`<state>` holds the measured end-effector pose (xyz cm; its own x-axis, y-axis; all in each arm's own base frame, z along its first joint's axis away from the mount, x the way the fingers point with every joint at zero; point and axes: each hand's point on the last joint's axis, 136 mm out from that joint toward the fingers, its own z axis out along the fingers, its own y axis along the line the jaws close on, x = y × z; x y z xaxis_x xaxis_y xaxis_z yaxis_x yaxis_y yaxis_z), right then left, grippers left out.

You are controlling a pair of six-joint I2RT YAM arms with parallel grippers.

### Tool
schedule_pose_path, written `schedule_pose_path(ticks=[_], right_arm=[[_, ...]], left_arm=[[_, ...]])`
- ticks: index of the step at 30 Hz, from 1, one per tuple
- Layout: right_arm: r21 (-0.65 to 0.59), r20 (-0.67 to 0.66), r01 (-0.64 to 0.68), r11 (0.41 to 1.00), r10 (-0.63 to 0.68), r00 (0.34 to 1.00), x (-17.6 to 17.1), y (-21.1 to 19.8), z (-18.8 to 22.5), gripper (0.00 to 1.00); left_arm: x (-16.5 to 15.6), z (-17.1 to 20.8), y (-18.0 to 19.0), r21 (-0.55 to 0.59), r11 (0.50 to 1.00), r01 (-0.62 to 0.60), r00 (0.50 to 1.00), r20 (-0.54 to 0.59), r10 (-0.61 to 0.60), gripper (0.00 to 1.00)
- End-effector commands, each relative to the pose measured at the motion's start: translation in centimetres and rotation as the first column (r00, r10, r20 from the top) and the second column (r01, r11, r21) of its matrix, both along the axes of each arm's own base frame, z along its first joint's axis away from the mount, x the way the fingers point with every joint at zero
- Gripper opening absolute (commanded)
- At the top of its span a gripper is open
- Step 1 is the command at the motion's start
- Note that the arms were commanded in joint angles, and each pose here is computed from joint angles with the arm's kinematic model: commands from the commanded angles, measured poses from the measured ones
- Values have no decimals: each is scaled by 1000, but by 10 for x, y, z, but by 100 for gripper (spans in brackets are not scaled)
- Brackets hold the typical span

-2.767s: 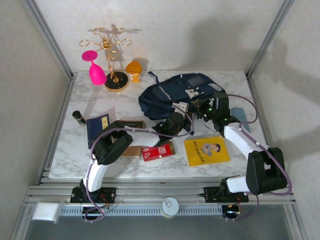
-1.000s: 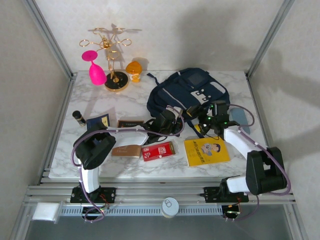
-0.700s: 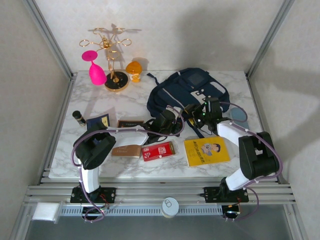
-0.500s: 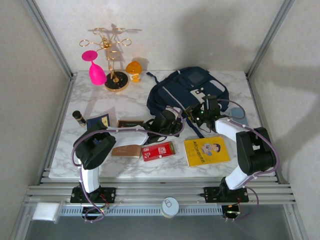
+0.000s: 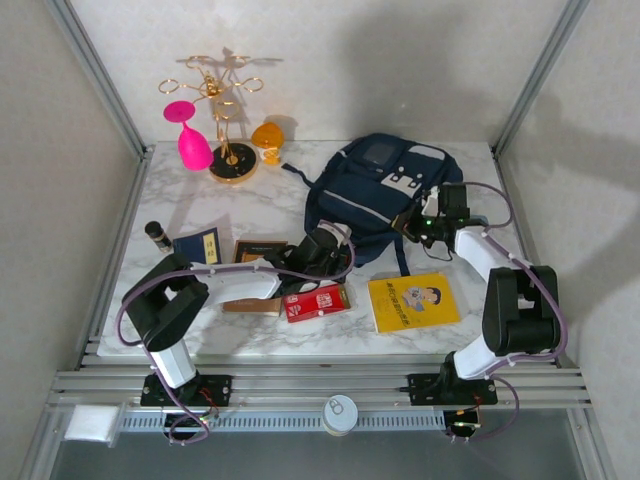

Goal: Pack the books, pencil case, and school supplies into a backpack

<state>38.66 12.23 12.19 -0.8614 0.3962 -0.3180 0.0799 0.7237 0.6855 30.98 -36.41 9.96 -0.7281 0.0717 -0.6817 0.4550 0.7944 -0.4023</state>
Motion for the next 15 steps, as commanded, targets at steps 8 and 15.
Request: schedule_pose_path(ticks=[8, 15], right_arm=[[-146, 86, 161, 976, -149, 985, 44, -39, 33, 59], [-4, -114, 274, 962, -272, 955, -23, -31, 8, 91]], left_arm=[[7, 24, -12, -51, 999, 7, 1000, -8, -7, 0], [18, 32, -20, -73, 997, -11, 1000, 15, 12, 0]])
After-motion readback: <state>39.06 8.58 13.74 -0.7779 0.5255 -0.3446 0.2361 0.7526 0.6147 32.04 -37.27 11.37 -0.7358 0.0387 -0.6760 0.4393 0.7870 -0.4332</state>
